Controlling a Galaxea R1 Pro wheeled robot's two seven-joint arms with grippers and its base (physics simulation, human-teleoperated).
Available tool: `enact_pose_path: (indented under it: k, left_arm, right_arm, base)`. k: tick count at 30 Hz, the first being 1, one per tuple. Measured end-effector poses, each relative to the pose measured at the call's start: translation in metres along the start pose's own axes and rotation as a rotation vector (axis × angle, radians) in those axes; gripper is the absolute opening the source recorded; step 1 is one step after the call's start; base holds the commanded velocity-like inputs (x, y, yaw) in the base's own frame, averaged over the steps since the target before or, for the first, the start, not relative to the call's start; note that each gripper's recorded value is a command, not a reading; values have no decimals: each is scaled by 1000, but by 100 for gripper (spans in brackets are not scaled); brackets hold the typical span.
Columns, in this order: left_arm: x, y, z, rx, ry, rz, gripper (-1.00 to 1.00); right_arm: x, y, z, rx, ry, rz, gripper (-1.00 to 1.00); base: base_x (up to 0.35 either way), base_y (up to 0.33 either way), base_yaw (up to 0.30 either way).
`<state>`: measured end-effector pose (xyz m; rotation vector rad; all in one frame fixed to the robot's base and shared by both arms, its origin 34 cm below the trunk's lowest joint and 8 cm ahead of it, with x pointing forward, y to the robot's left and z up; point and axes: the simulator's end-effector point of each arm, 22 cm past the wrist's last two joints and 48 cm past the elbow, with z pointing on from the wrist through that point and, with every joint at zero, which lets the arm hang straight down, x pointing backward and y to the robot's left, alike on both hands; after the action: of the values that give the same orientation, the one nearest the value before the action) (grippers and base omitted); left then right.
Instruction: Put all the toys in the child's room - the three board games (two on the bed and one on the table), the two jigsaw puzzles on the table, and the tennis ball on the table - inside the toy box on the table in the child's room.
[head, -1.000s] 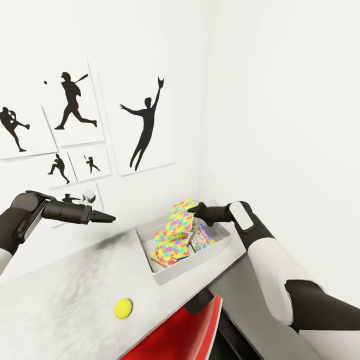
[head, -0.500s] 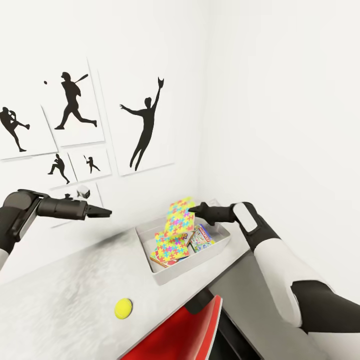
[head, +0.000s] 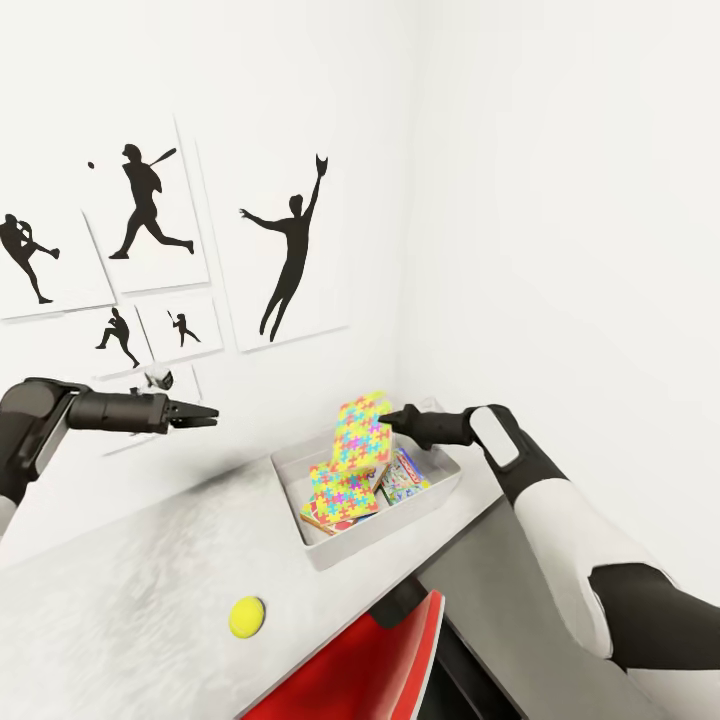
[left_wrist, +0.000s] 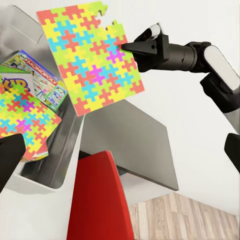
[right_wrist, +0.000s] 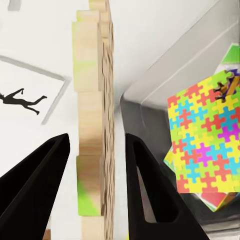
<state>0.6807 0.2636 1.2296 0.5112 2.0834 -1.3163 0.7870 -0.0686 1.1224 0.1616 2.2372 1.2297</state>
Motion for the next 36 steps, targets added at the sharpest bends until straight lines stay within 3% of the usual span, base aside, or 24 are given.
enact_pose_path:
  k: [7,13,36]
  left_arm:
    - [4,-4,19,35,11,-16,100]
    - [8,4,20,31,11,-46,100]
    - [8,5,20,28,12,-49,100]
  right_arm:
    - [4,16,7,-24,6,-8,-100]
    - [4,18,8,-26,7,-8,-100]
    - [8,17,11,-12,13,-14,-100]
  base:
    - [0,0,0]
    - [0,0,0]
    - [17,0,0]
